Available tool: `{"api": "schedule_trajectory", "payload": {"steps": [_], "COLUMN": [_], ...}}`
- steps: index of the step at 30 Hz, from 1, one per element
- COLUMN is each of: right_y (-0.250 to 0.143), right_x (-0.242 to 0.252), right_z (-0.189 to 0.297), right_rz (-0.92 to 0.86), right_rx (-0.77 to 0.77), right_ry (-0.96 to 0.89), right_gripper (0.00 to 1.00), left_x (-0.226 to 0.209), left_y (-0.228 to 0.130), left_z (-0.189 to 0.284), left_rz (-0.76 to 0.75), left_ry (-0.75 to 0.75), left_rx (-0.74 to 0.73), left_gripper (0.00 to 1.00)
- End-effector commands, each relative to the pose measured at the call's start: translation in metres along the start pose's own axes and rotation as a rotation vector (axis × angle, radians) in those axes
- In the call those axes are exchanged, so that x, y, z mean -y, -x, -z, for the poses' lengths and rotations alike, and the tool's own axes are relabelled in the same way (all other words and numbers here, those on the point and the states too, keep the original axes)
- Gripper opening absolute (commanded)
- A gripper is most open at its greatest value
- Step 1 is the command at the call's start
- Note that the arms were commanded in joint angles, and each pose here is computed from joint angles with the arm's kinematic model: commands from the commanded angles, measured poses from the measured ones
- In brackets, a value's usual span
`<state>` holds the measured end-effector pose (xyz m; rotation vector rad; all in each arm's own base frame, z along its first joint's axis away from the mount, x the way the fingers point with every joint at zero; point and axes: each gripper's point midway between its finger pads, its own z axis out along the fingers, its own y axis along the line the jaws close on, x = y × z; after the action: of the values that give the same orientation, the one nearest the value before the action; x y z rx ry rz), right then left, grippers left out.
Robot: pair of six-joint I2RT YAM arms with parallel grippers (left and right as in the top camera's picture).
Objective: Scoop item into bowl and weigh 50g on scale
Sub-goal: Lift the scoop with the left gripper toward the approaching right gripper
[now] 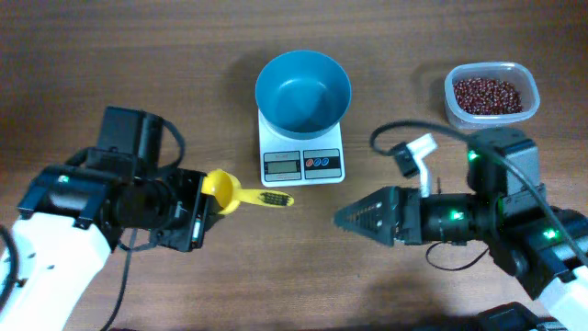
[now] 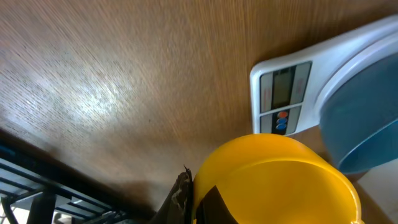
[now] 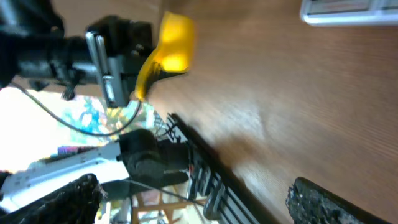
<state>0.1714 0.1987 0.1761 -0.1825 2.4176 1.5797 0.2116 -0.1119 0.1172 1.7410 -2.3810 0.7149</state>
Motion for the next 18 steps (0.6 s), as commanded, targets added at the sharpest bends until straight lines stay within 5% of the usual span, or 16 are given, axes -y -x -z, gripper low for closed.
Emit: {"api": "schedule_trajectory", "payload": {"steps": [1,5,7,18], "right_y": [0.007,0.013,0.014,0.025], "right_x": [-0.021,-0.023,-0.03,-0.007], "right_z": [-0.007,-0.024,-0.032,-0.043], "right_rz": [0.065,0.136,0.126,0.083], "right_rx": [0.014,0.071,0.095,0.124], "right_ry": [0.029,-0.048,-0.057,-0.143], "right_gripper": [0.98,0.82,0.66,0.31], "left_x": [0.005,0.009,0.015,0.012], "left_y": [-0.023,-0.041,-0.052,-0.087], "left_z": [-0.008,-0.017,-0.026,-0.042], "left_rz": [0.002,-0.012,-0.058,-0.075], "left_ry": [-0.01,-0.024,-0.03,0.011], "left_rx": [-0.001,0.014,-0.006,-0.115], "left_gripper": [0.0,0.0,0.0,0.0]}}
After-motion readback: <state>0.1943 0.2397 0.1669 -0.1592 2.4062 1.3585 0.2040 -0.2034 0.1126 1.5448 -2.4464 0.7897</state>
